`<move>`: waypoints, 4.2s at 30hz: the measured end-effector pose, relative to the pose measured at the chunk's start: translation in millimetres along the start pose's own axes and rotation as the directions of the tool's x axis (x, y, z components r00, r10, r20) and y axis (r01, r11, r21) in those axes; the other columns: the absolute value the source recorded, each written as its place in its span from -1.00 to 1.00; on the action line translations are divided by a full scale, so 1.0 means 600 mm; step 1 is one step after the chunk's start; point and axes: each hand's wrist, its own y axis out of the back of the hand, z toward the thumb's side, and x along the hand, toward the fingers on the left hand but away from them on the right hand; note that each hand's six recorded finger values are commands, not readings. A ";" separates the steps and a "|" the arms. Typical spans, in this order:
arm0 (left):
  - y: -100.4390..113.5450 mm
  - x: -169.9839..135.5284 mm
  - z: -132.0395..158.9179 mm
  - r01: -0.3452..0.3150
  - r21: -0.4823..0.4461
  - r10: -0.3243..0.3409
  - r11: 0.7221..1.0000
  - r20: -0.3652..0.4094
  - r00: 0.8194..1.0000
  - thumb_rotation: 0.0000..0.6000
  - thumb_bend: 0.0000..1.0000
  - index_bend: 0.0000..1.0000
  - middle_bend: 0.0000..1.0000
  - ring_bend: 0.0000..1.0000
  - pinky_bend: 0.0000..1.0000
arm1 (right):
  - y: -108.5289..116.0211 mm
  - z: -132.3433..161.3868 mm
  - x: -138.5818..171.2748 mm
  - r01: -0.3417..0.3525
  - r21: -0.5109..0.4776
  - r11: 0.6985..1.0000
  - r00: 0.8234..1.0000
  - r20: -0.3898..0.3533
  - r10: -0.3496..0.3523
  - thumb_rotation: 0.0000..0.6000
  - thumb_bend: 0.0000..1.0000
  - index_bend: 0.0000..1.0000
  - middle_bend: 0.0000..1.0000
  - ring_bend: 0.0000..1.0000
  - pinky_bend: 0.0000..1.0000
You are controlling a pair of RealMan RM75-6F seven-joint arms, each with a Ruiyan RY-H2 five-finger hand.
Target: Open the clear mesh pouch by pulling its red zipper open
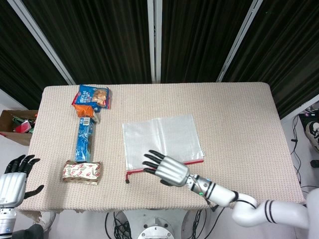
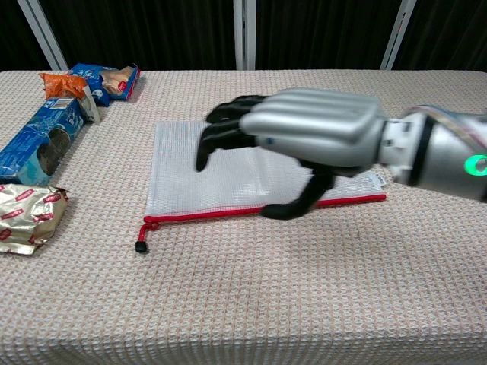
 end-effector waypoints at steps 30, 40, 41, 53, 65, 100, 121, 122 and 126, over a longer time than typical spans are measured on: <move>-0.014 0.012 -0.034 0.025 -0.032 -0.026 0.999 -0.031 0.999 1.00 -1.00 -0.54 -0.71 -0.80 -0.69 | -0.099 0.073 -0.216 -0.054 0.185 0.981 0.996 -0.065 0.067 1.00 -0.37 -0.10 -0.61 -1.00 -1.00; -0.015 0.011 -0.035 0.023 -0.034 -0.024 0.999 -0.032 0.999 1.00 -1.00 -0.55 -0.71 -0.80 -0.69 | -0.103 0.071 -0.217 -0.056 0.180 0.982 0.996 -0.059 0.068 1.00 -0.33 0.00 -0.58 -1.00 -1.00; -0.015 0.011 -0.036 0.023 -0.034 -0.024 0.999 -0.033 0.999 1.00 -1.00 -0.54 -0.71 -0.80 -0.69 | -0.104 0.072 -0.217 -0.057 0.180 0.982 0.996 -0.059 0.068 1.00 -0.33 0.00 -0.58 -1.00 -1.00; -0.017 0.011 -0.038 0.023 -0.037 -0.024 0.999 -0.036 0.999 1.00 -1.00 -0.55 -0.74 -0.80 -0.69 | -0.104 0.074 -0.226 -0.043 0.168 0.985 0.997 -0.057 0.054 1.00 -0.08 0.36 -0.45 -1.00 -1.00; -0.035 0.043 -0.001 0.086 -0.080 -0.081 0.993 0.060 0.995 1.00 -1.00 -0.55 -0.74 -0.80 -0.68 | -0.067 0.062 -0.203 0.071 0.145 0.987 0.996 -0.065 -0.062 1.00 0.02 0.75 -0.32 -0.93 -1.00; -0.091 0.209 0.388 0.487 -0.425 -0.076 0.763 0.689 0.720 1.00 -0.94 -0.40 -0.74 -0.80 -0.69 | 0.090 0.007 -0.068 0.415 0.185 0.891 0.908 -0.135 -0.396 1.00 0.05 0.92 -0.35 -0.90 -1.00; -0.100 0.234 0.452 0.493 -0.513 0.013 0.702 0.702 0.712 1.00 -0.60 -0.07 -0.67 -0.80 -0.69 | 0.090 -0.010 -0.070 0.434 0.150 0.888 0.900 -0.108 -0.421 1.00 0.05 0.92 -0.35 -0.90 -1.00; -0.100 0.234 0.453 0.494 -0.515 0.015 0.701 0.702 0.712 1.00 -0.60 -0.07 -0.67 -0.80 -0.68 | 0.090 -0.011 -0.070 0.435 0.149 0.888 0.900 -0.107 -0.422 1.00 0.06 0.92 -0.35 -0.90 -1.00; -0.100 0.234 0.454 0.498 -0.522 0.020 0.692 0.704 0.710 1.00 -0.57 -0.05 -0.67 -0.80 -0.68 | 0.089 -0.014 -0.070 0.438 0.143 0.887 0.898 -0.105 -0.427 1.00 0.06 0.92 -0.35 -0.90 -1.00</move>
